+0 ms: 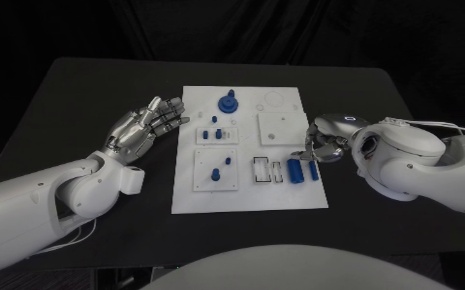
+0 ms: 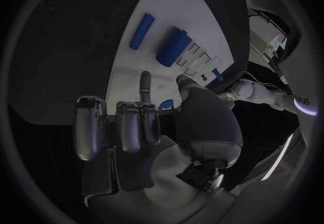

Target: Assemble the parts on the task board

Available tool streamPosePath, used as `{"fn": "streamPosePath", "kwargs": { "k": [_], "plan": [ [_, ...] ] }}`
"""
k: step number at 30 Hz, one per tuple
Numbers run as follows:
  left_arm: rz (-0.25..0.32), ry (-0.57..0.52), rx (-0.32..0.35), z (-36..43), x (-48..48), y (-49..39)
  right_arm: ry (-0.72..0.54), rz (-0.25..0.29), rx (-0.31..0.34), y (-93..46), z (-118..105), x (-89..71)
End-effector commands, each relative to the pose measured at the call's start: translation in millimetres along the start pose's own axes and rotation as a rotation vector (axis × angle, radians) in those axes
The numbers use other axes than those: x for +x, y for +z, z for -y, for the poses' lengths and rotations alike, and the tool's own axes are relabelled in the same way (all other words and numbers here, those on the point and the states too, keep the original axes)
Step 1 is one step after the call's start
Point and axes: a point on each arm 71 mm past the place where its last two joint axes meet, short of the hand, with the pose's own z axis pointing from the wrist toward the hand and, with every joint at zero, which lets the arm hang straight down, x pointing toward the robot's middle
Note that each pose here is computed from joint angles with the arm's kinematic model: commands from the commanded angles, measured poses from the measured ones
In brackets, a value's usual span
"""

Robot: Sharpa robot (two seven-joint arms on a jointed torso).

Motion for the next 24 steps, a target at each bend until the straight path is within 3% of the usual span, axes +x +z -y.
{"fn": "streamPosePath", "kwargs": {
  "k": [1, 13, 24],
  "plan": [
    [-0.011, -0.009, 0.030, 1.8, 1.3, -0.5, -0.063, -0.001, 0.052, -3.8, 3, 5.0],
    [-0.014, -0.010, 0.024, 1.0, 0.7, 0.2, -0.054, -0.010, 0.038, -4.4, -3, 17.4],
    [-0.016, -0.011, 0.014, 0.0, 0.1, 0.8, -0.021, 0.014, 0.013, -3.1, -12, 21.6]
  ]
}}
